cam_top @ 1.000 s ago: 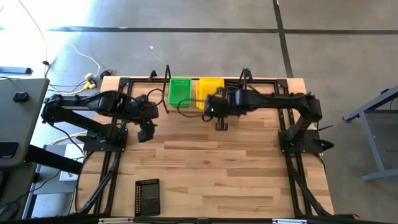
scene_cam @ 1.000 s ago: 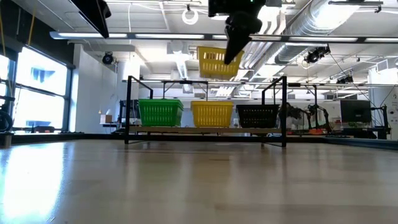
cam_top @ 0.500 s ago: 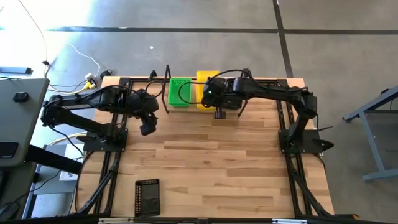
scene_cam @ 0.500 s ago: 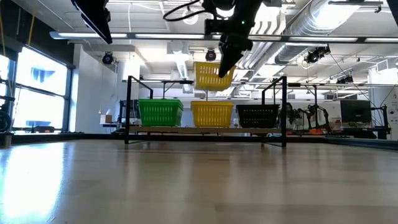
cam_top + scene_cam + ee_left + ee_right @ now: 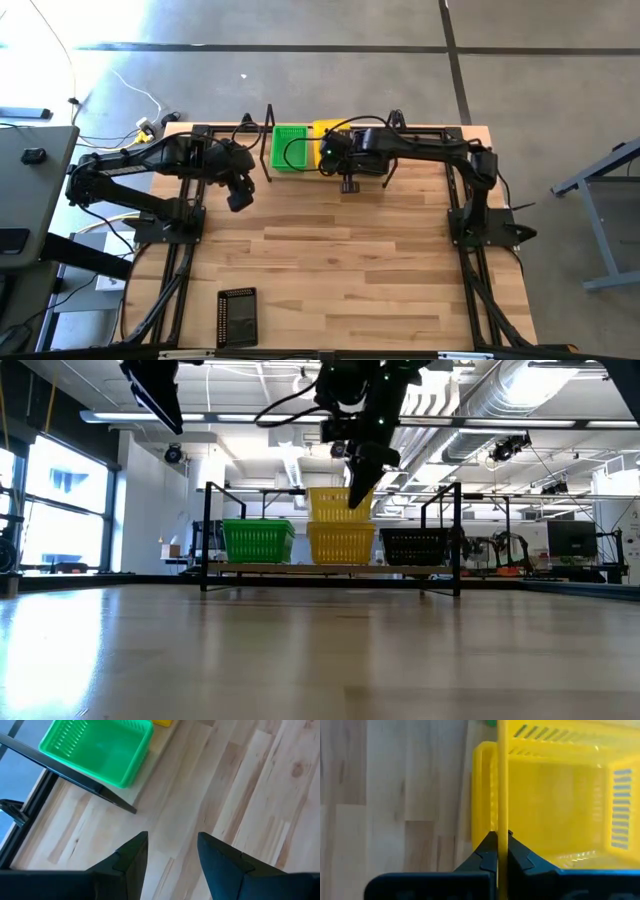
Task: Stack baskets on shelf by color
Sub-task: Stack the yellow bin on top of the yellow bins on the shelf
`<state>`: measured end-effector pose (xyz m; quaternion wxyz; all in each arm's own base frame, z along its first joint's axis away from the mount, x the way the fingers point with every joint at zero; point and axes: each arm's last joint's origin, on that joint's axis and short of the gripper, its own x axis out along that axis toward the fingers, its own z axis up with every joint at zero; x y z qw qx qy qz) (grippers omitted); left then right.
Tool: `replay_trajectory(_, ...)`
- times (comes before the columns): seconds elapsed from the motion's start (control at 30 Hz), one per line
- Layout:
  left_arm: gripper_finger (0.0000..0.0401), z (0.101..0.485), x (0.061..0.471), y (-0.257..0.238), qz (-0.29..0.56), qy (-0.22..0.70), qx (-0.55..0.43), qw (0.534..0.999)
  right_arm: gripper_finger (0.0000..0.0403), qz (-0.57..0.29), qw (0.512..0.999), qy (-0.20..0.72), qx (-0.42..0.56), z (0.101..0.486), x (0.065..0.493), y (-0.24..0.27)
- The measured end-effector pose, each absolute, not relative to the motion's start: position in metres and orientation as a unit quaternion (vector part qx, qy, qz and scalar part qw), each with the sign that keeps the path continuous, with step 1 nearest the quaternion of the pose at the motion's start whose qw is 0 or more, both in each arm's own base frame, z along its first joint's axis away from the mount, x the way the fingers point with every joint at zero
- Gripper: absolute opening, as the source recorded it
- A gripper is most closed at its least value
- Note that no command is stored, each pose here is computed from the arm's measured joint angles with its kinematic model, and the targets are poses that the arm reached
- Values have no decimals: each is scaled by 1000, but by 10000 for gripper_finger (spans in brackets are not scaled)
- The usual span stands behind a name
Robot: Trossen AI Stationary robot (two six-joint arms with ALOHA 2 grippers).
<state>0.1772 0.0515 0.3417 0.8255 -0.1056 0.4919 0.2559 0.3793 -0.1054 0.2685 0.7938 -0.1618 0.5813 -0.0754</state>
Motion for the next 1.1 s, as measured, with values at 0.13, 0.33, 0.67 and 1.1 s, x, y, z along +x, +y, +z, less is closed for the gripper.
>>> replay_trajectory(0.13, 161, 342, 177, 52, 258, 492, -105, 825, 0, -67, 790, 589, -155, 261, 381, -112)
replay_trajectory(0.33, 161, 342, 177, 52, 263, 489, -113, 824, 0, -63, 790, 591, -149, 257, 381, -118)
replay_trajectory(0.67, 161, 342, 177, 52, 270, 485, -125, 822, 0, -63, 798, 586, -127, 257, 380, -122)
replay_trajectory(1.1, 161, 341, 176, 51, 273, 485, -144, 818, 97, -86, 805, 578, -99, 258, 381, -125)
